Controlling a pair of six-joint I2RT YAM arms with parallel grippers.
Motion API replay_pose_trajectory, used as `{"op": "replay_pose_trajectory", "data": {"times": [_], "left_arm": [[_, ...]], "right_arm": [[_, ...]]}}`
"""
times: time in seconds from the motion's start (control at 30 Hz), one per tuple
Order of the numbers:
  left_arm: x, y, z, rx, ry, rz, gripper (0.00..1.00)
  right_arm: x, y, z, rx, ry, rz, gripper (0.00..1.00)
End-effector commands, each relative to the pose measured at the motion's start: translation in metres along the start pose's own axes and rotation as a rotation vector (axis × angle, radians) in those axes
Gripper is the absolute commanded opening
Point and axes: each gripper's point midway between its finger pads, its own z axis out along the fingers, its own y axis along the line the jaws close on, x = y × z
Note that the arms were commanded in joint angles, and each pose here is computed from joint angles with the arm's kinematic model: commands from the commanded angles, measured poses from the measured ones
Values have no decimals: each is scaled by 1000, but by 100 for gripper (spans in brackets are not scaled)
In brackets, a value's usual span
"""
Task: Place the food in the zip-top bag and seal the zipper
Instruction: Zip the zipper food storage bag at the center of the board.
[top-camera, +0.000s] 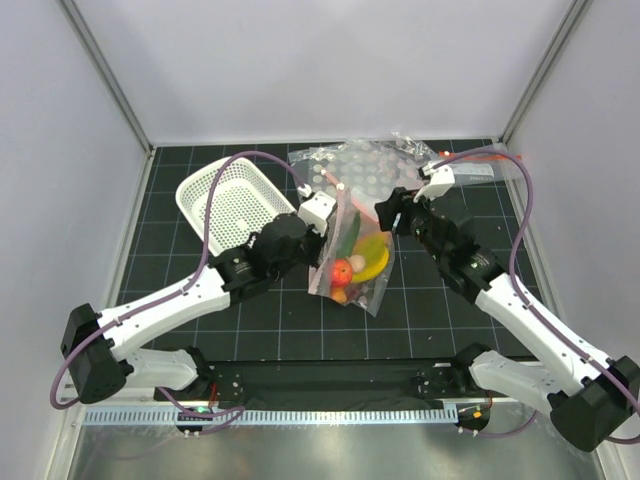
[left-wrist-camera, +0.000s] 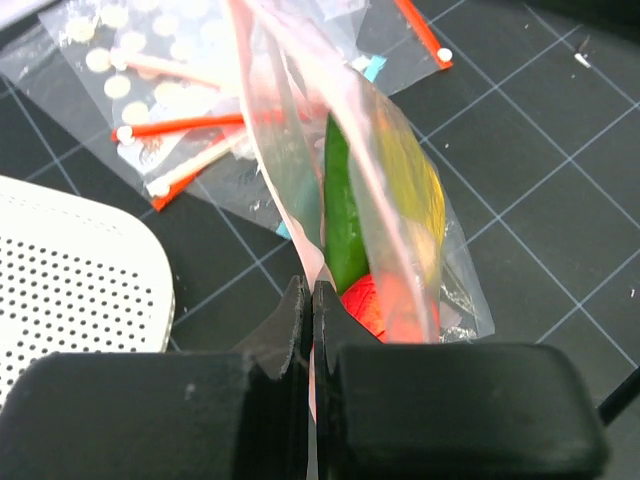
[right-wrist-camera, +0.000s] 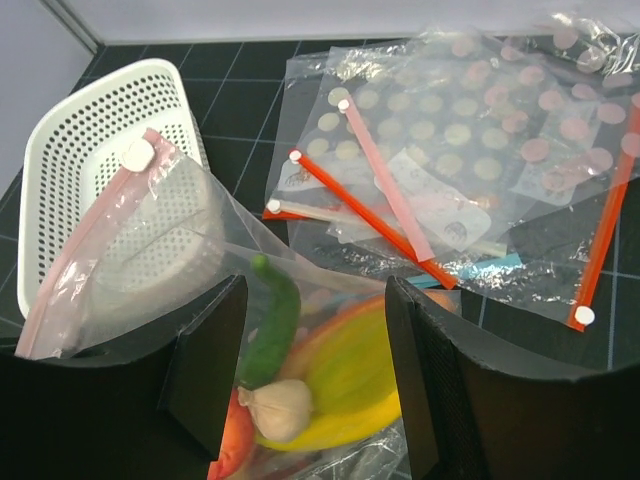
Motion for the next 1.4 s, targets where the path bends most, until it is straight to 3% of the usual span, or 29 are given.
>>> {"op": "replay_pose_trajectory", "data": {"times": [0.0, 0.2, 0.37, 0.67, 0.8, 0.87, 0.9, 0.97, 1.0, 1.37], "left_arm": [[-35, -5, 3, 28, -133, 5, 0], [-34, 0, 4, 8, -157, 17, 0], [-26, 8, 9, -40, -139, 46, 0], [-19, 1, 15, 5, -138, 121, 0], [-22, 3, 10, 4, -154, 139, 0], [-24, 2, 8, 13, -165, 138, 0], [-24, 1, 6, 21, -170, 139, 0], [-25, 0, 4, 33, -179, 139, 0], [-25, -1, 2, 41, -185, 140, 0], [-28, -14, -2, 120, -190, 150, 0]], "right_arm": [[-19, 21, 8, -118, -78, 7, 64], [-15, 41, 22, -269, -89, -89, 72], [-13, 40, 26, -446, -128, -43, 71], [-15, 44, 41, -626, -127, -8, 88], [-34, 40, 41, -760, -202, 43, 89], [-29, 38, 47, -827, -168, 168, 89], [-45, 38, 37, -892, -246, 127, 89], [-39, 37, 42, -956, -198, 250, 89], [-49, 41, 37, -1015, -239, 231, 89], [-37, 68, 35, -1125, -161, 189, 84]]}}
